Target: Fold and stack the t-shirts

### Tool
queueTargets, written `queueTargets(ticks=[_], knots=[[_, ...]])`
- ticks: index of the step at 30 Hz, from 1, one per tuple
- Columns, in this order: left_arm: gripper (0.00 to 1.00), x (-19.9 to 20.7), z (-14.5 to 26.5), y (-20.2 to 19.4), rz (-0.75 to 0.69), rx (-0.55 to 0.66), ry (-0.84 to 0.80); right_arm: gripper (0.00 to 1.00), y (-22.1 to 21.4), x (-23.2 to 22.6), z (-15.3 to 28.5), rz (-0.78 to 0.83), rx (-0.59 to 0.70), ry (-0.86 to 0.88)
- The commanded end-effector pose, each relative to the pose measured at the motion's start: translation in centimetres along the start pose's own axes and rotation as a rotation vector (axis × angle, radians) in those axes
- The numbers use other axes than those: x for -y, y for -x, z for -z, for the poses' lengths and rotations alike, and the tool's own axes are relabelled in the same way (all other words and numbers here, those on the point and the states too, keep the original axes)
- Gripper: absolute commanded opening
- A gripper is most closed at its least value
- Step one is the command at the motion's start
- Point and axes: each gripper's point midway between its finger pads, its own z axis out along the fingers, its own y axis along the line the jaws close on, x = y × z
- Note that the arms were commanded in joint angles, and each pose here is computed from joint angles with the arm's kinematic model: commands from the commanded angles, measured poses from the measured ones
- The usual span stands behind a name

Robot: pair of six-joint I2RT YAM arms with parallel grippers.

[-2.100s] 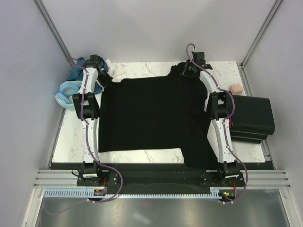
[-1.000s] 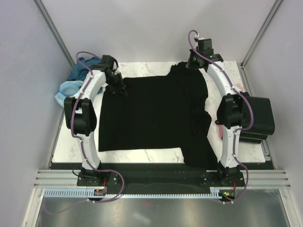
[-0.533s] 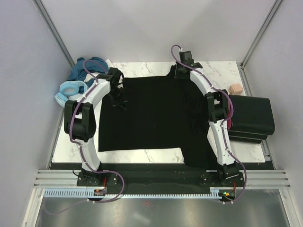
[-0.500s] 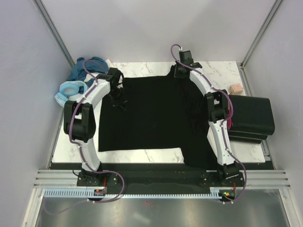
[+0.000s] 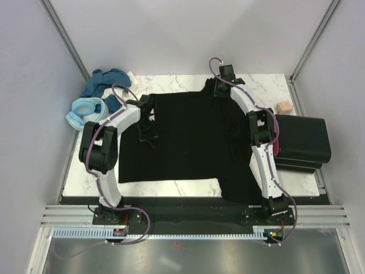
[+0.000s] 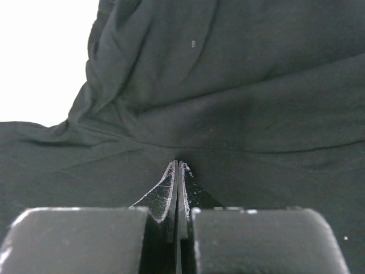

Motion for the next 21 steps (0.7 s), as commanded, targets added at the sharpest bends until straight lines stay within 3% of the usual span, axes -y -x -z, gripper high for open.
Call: queueTargets(ticks=[1,21], knots=[[0.02,-0.2,0.5,-0.4,-0.034,0.019,0.0,0.0,0.0,1.7,0.0,0.002,-0.016,-0.022],[0.02,-0.9,-2.7,-4.4,-0.009,-0.136,0.027,0.0,-4.0,4.0,-1.7,-0.06,-0.173,-0.005]])
